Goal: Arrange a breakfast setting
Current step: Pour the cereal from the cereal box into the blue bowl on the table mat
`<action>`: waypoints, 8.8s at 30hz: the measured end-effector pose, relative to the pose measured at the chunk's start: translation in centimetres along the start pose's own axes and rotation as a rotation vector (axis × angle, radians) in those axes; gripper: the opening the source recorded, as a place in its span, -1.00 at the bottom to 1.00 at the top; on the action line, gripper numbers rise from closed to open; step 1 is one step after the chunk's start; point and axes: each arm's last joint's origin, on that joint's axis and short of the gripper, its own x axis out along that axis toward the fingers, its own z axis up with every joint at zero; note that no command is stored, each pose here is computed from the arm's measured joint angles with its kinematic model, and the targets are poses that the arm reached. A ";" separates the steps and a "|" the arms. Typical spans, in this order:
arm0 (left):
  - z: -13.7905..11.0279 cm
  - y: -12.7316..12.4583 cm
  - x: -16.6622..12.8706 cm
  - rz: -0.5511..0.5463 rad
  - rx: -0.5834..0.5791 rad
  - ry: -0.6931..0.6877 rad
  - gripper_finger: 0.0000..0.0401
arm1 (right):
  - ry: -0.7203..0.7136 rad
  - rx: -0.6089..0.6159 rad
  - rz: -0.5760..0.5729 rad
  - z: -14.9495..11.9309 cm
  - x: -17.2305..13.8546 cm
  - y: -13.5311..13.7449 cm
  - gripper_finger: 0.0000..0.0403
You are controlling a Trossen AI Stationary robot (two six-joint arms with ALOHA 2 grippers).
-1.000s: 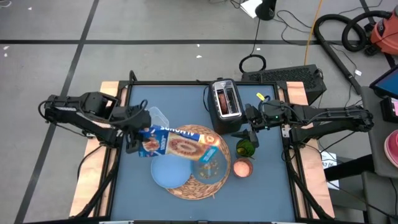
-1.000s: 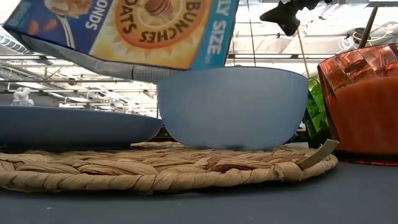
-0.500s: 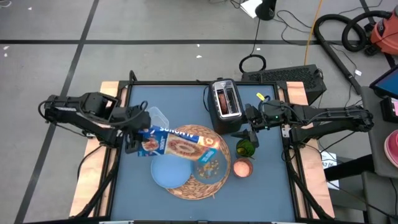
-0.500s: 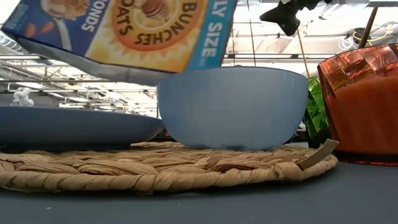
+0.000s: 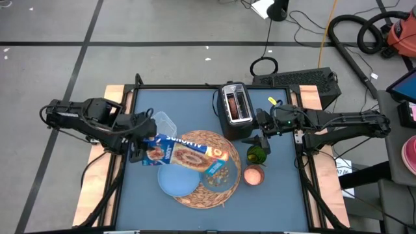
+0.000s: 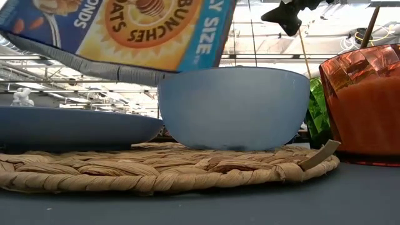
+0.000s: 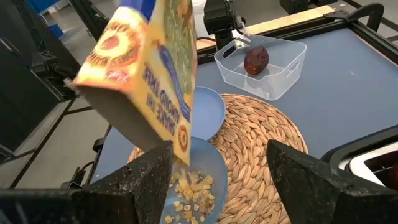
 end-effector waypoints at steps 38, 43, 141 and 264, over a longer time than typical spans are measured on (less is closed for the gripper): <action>0.5 -0.3 0.2 -0.014 0.022 -0.038 -0.03 | 0.000 0.000 0.000 0.0 0.0 0.0 0.26; 0.5 -0.3 0.2 -0.008 0.033 -0.030 -0.03 | 0.000 0.000 0.000 0.0 0.0 0.0 0.26; -0.9 -0.1 -2.7 -0.037 0.030 -0.193 -0.37 | 0.000 0.000 0.000 0.0 0.0 0.0 0.26; 11.7 -1.4 -3.4 0.105 0.196 -1.240 -0.37 | -0.826 -0.378 -0.018 6.8 -0.8 1.7 0.26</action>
